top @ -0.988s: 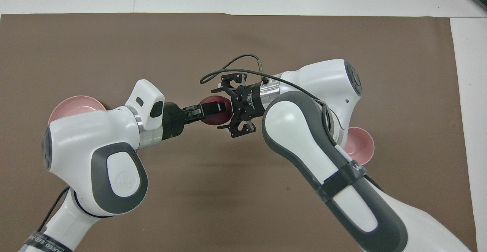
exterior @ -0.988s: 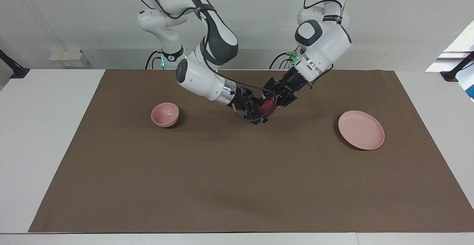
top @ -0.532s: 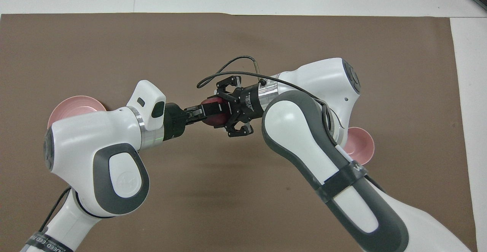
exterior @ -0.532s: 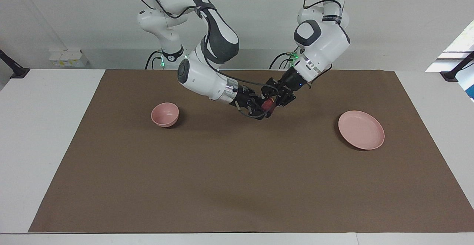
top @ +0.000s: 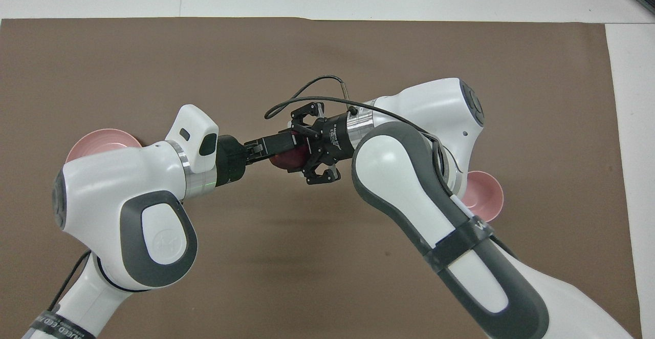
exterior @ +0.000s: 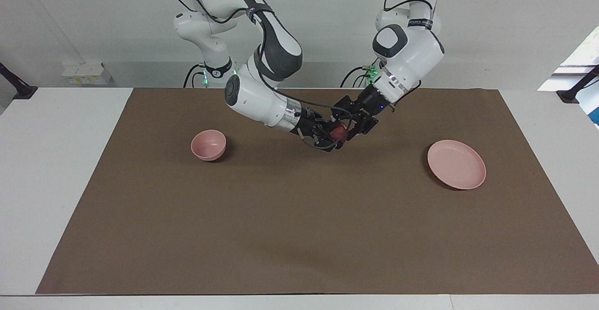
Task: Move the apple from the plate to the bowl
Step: 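Grasp the apple with the right gripper from the left gripper, then open the left gripper and pull back while the right gripper holds the apple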
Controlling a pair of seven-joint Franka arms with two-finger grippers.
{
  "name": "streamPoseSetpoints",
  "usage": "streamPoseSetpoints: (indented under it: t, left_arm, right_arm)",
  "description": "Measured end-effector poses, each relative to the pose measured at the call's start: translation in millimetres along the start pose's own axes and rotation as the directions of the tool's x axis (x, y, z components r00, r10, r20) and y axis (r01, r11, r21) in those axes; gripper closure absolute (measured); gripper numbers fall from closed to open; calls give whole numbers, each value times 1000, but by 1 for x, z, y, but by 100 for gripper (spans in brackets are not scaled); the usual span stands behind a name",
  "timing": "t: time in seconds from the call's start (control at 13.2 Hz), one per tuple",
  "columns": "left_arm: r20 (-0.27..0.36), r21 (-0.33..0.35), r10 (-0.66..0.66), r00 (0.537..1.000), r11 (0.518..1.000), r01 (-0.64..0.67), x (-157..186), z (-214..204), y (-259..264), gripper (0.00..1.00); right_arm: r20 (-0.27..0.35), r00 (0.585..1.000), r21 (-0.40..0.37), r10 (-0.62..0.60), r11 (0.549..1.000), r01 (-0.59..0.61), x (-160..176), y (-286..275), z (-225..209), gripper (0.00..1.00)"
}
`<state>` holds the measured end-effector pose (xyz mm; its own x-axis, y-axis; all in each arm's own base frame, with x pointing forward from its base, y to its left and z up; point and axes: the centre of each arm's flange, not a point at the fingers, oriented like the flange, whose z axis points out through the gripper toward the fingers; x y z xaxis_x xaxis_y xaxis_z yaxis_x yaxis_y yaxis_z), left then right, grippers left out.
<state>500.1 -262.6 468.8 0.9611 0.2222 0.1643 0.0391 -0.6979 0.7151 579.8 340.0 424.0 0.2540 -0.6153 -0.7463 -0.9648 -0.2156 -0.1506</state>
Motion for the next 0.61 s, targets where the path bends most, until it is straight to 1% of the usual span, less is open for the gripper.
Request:
streamPoseSetpoints:
  t: [0.08,0.15,0.23,0.3,0.46,0.53,0.61]
  left_arm:
    - [-1,14,13,1000,1000,-13,4,-4,-3,0]
    - [12,41,40,999,998,-40,10,-9,-8,0]
    - [46,67,75,996,995,-78,17,-16,-9,0]
    - [96,105,117,988,986,-127,24,-25,-10,0]
    - [210,234,181,961,945,-229,43,-47,-32,0]
    - [243,291,198,950,919,-266,53,-56,-43,0]
    - [263,337,212,941,894,-296,62,-62,-51,0]
  right_arm:
    - [0,1000,1,-1,1000,1,0,0,0,26]
    - [0,1000,1,-5,1000,5,1,-1,-2,26]
    - [-5,1000,-9,-19,1000,19,1,0,-1,29]
    - [-21,999,-25,-43,999,43,2,1,-2,30]
    - [-70,992,-40,-104,994,102,1,-2,-24,33]
    - [-97,984,-56,-149,988,144,-2,-2,-39,33]
    - [-131,970,-77,-206,977,197,-7,-1,-53,33]
